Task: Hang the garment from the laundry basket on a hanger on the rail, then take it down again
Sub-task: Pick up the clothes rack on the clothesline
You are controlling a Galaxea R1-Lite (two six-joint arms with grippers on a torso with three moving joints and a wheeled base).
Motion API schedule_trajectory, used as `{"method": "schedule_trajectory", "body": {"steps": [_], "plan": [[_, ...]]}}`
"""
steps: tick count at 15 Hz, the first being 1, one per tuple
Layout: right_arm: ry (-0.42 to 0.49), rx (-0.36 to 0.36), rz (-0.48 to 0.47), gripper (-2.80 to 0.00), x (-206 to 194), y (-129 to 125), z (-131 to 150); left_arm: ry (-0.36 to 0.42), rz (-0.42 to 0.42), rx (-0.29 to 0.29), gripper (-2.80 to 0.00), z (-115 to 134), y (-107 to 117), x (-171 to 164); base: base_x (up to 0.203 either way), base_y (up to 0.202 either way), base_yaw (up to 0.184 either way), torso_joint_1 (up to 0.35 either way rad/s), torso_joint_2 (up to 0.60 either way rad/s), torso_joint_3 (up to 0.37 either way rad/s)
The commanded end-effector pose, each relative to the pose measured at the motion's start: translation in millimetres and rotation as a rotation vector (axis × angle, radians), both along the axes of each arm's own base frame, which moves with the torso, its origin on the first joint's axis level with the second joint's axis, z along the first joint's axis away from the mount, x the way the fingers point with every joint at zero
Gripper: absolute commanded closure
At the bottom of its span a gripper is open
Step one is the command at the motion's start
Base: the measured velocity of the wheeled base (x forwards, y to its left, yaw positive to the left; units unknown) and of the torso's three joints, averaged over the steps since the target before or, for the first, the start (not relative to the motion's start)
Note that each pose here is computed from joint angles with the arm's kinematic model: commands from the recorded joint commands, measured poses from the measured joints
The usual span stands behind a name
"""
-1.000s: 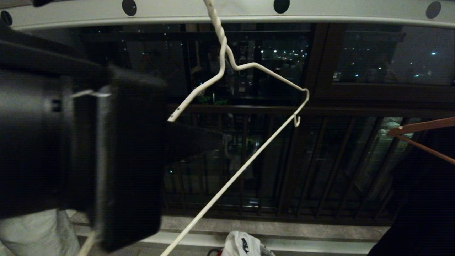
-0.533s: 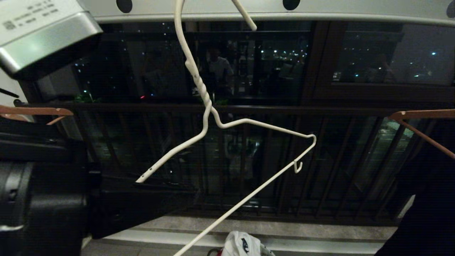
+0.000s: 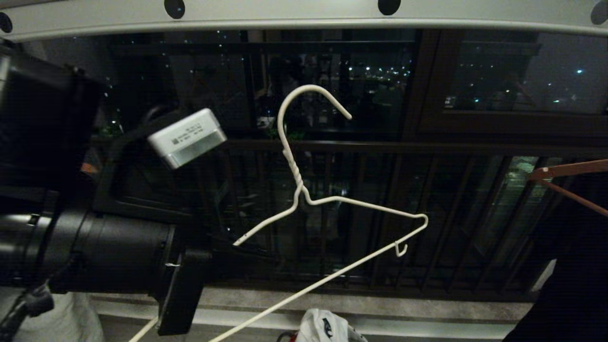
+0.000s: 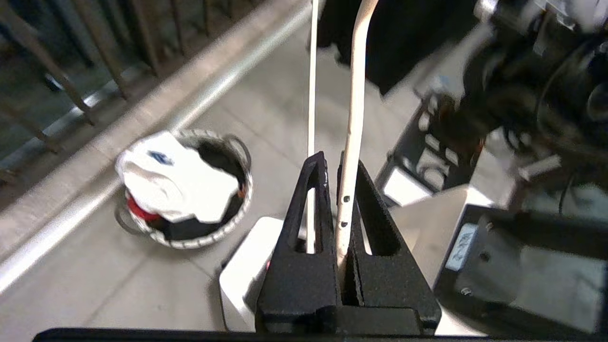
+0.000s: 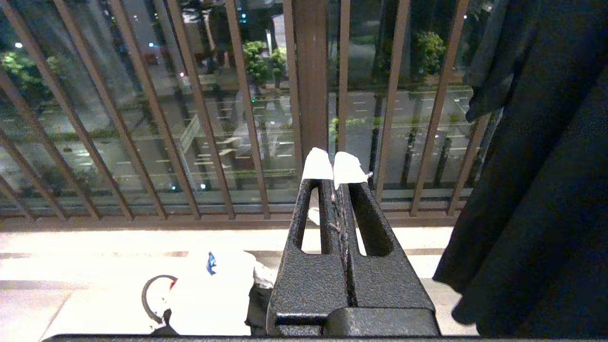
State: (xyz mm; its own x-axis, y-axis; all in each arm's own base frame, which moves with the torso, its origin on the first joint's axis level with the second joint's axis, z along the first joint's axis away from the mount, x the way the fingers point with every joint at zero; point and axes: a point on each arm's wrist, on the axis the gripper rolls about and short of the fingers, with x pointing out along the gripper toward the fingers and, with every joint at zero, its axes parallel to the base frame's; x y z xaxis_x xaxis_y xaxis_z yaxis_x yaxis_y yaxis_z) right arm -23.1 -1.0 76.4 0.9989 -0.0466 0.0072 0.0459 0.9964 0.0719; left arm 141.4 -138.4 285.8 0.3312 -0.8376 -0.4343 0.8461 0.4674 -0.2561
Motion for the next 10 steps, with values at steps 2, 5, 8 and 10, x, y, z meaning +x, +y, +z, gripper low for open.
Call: {"method": "schedule_trajectory", "body": {"steps": [2,5,8,10], "plan": [[0.001,0.0,0.0,0.0,0,0,0,0.06,-0.007,0.077,0.0,-25,-10,16,0.0,0.0,0.0,0.0,0.0,0.0],[0.001,0.0,0.001,0.0,0,0,0,0.041,-0.014,0.057,0.0,-31,-6,21,0.0,0.0,0.0,0.0,0.0,0.0],[0.001,0.0,-0.001,0.0,0,0,0,0.015,0.002,0.025,0.0,-32,2,31,0.0,0.0,0.0,0.0,0.0,0.0],[0.001,0.0,0.001,0.0,0,0,0,0.02,-0.001,0.032,0.0,-35,1,33,0.0,0.0,0.0,0.0,0.0,0.0]]}}
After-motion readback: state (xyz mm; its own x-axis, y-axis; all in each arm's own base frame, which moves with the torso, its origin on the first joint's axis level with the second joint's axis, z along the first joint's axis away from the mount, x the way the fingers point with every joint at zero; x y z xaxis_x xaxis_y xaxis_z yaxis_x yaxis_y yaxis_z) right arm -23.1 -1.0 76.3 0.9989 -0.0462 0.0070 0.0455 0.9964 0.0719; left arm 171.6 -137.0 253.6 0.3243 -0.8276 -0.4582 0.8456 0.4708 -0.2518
